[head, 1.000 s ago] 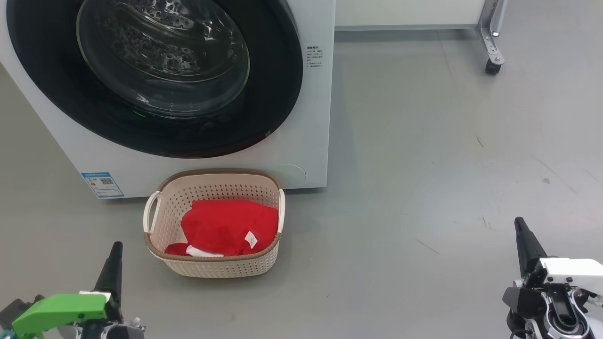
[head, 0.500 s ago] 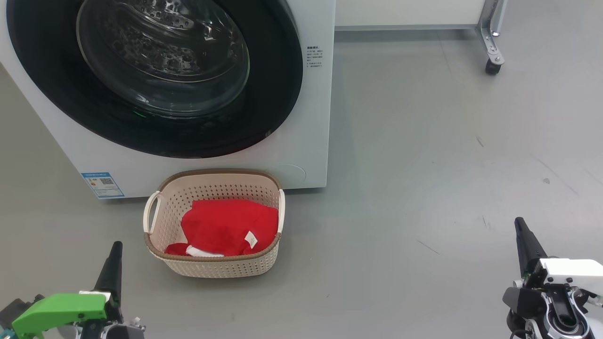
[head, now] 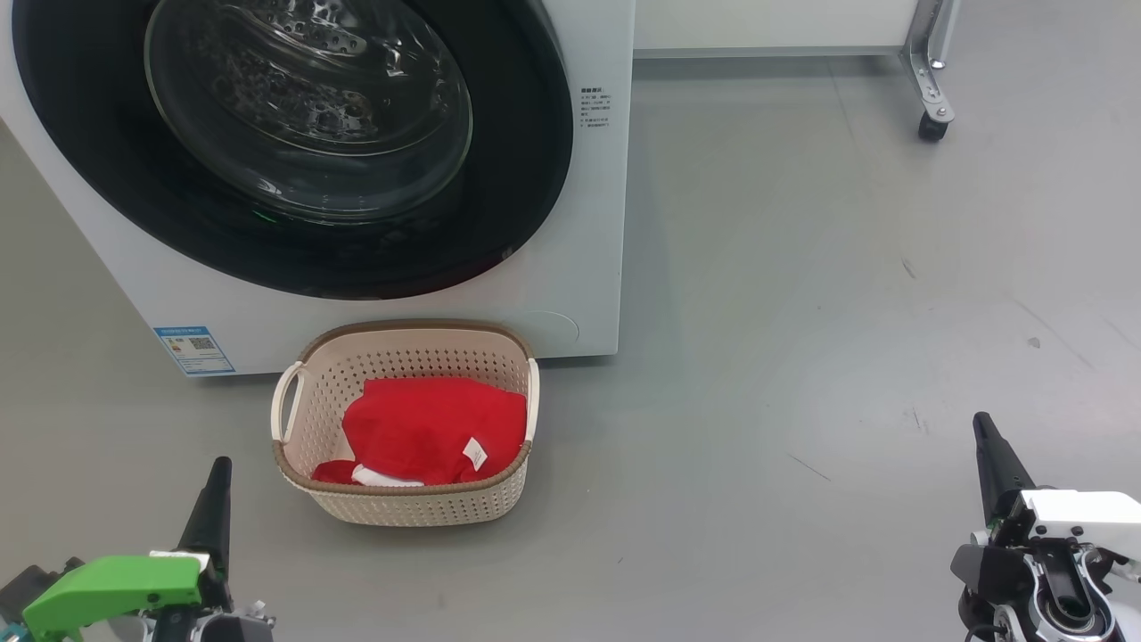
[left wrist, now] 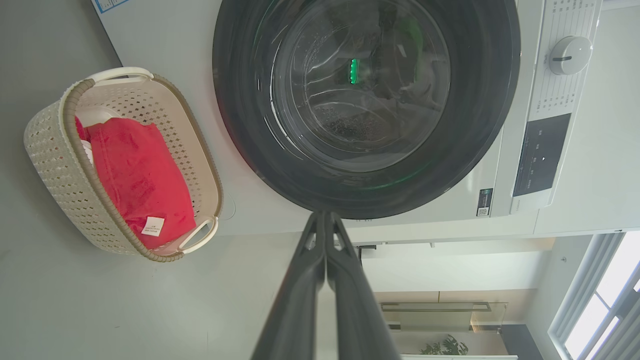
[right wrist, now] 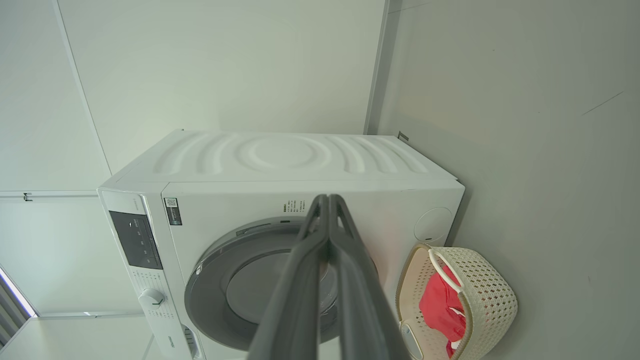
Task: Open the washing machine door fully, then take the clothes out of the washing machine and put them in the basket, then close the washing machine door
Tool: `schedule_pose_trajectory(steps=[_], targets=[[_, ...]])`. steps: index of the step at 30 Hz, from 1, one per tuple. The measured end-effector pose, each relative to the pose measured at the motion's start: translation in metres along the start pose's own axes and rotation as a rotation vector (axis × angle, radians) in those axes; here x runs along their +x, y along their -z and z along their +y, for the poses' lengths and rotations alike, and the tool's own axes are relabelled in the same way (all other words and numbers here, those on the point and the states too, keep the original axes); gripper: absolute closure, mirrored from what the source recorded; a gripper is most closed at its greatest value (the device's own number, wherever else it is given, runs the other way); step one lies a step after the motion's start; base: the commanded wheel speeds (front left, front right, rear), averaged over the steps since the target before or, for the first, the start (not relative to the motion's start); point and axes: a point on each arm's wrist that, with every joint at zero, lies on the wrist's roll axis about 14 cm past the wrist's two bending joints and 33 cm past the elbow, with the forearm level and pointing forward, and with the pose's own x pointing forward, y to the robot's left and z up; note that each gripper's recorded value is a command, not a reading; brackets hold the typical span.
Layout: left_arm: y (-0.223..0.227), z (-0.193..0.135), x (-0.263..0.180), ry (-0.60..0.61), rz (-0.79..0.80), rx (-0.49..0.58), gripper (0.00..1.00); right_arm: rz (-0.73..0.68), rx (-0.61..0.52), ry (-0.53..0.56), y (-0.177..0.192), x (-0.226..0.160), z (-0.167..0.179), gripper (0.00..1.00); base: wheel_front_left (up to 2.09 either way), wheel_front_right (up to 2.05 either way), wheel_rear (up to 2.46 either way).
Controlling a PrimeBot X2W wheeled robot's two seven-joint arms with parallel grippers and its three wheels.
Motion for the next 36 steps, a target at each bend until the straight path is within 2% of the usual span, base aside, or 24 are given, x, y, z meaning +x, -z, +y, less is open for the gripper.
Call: schedule_pose_trajectory(steps=[36], targets=[[-0.0001, -0.0002, 0.0001, 0.001, 0.000, 0.000, 1.00, 0.004, 0.004, 0.001, 0.0010, 0.0001, -0.0004, 1.00, 0.00, 0.00, 0.00]])
